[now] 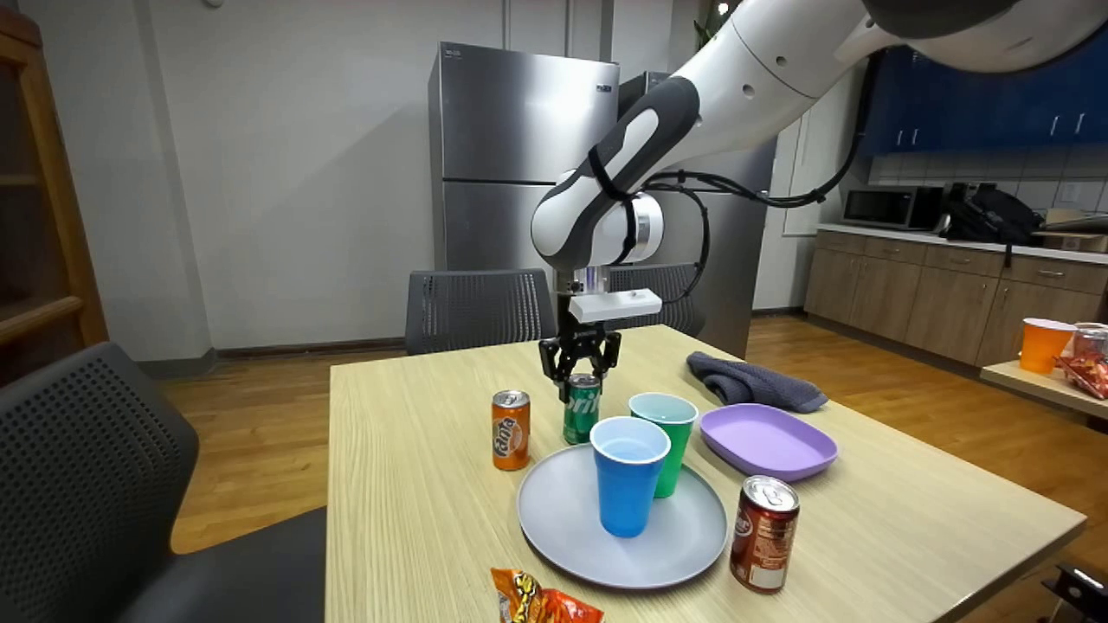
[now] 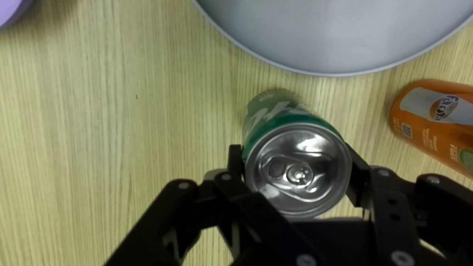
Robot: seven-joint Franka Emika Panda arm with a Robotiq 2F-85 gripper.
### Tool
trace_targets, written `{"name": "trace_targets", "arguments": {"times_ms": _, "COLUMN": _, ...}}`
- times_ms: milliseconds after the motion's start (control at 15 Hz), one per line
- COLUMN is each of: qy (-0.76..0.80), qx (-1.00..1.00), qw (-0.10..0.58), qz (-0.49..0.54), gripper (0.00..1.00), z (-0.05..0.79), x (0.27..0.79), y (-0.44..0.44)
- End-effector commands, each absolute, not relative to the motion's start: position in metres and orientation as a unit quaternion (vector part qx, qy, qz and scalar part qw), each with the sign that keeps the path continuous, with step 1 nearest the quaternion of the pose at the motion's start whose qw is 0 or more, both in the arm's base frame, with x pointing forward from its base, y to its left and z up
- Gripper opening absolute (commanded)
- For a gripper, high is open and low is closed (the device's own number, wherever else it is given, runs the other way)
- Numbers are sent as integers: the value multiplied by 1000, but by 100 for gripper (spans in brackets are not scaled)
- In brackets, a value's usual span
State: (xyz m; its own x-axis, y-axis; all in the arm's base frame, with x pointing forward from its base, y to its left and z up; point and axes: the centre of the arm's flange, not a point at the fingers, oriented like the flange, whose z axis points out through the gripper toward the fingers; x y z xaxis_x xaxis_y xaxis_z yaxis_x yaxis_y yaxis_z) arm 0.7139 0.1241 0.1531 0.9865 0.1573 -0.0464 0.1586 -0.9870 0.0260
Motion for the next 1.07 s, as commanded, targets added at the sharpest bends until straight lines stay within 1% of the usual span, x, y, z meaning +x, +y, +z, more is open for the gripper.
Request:
{"name": "trace_targets", "arguments": {"times_ms": 0, "qy": 89, "qx": 995, "qw": 22, "qz": -33, "gripper": 38, "z": 163, "x": 713, "y": 121}}
{"name": "trace_targets", "arguments": {"times_ms": 467, "qy": 76, "qx": 996, "qw": 33, "qz": -32, "gripper": 38, "z": 197, "x": 713, "y": 101}}
{"name": "trace_targets", "arguments": {"times_ms": 1000, "qy": 44, "qx": 998, "qw": 40, "qz": -19, "gripper": 38, "z": 235, "x": 710, "y": 58}}
